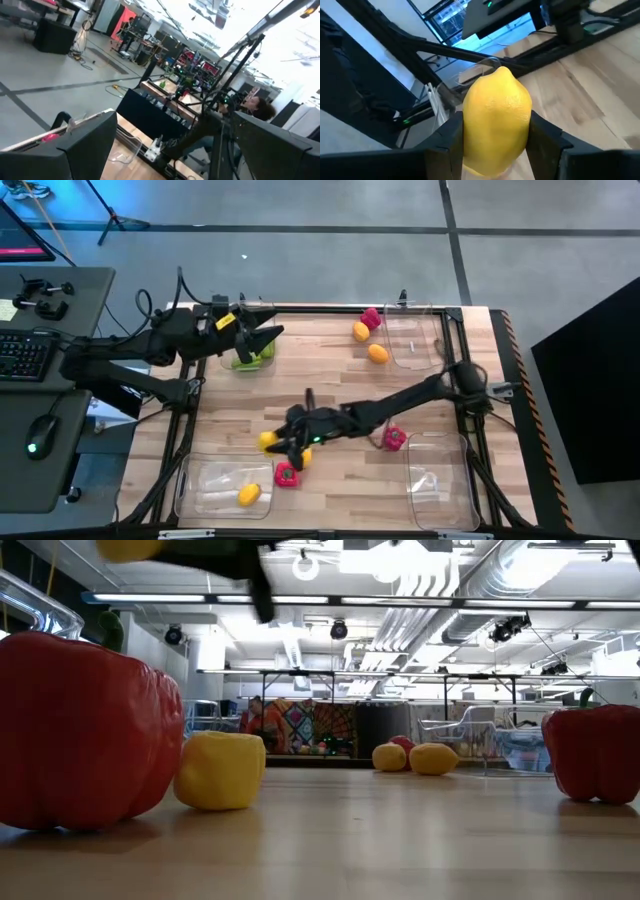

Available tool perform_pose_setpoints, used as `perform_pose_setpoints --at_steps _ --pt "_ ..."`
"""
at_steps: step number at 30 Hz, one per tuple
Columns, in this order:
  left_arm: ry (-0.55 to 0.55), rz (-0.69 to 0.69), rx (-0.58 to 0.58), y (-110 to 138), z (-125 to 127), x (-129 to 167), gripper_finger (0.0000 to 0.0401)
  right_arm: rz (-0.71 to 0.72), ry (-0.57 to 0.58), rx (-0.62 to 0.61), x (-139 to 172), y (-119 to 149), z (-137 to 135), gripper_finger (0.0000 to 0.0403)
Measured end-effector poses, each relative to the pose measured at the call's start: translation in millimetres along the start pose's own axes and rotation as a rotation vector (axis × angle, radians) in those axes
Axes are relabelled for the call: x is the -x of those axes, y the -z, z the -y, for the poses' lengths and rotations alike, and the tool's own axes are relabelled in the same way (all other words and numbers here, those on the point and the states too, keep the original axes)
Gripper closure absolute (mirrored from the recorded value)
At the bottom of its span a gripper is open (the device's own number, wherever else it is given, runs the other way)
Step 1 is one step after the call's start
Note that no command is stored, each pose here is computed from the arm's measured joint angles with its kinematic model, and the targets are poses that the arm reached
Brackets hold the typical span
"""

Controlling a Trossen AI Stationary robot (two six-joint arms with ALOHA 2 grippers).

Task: Sort produce into baskets
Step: Put the lemon into the bottom left transparent bin

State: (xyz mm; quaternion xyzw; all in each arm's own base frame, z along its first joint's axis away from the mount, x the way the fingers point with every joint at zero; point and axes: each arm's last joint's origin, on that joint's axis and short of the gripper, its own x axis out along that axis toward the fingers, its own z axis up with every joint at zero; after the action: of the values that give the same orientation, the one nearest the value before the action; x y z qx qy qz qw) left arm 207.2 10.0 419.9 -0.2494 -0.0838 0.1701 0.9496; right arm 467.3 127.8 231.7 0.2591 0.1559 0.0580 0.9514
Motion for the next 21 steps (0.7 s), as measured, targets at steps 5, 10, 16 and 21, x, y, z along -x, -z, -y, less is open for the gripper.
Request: perform_pose_setpoints --at_steps 5,10,16,21 --pt "0.010 -0.010 -0.015 1 0 0 0.0024 -0.010 -0.094 -0.024 -41 2 -5 0.0254" --pt "0.041 -0.030 -0.016 1 1 0 0.0024 -0.020 -0.153 -0.097 -68 7 -9 0.0246" --pt "0.035 -0.058 -0.026 4 0 0 0.0024 -0.072 -0.139 -0.099 -77 14 -7 0.0234" --pt "0.034 -0.058 -0.025 4 0 0 0.0024 -0.134 -0.201 -0.110 -77 13 2 0.0215"
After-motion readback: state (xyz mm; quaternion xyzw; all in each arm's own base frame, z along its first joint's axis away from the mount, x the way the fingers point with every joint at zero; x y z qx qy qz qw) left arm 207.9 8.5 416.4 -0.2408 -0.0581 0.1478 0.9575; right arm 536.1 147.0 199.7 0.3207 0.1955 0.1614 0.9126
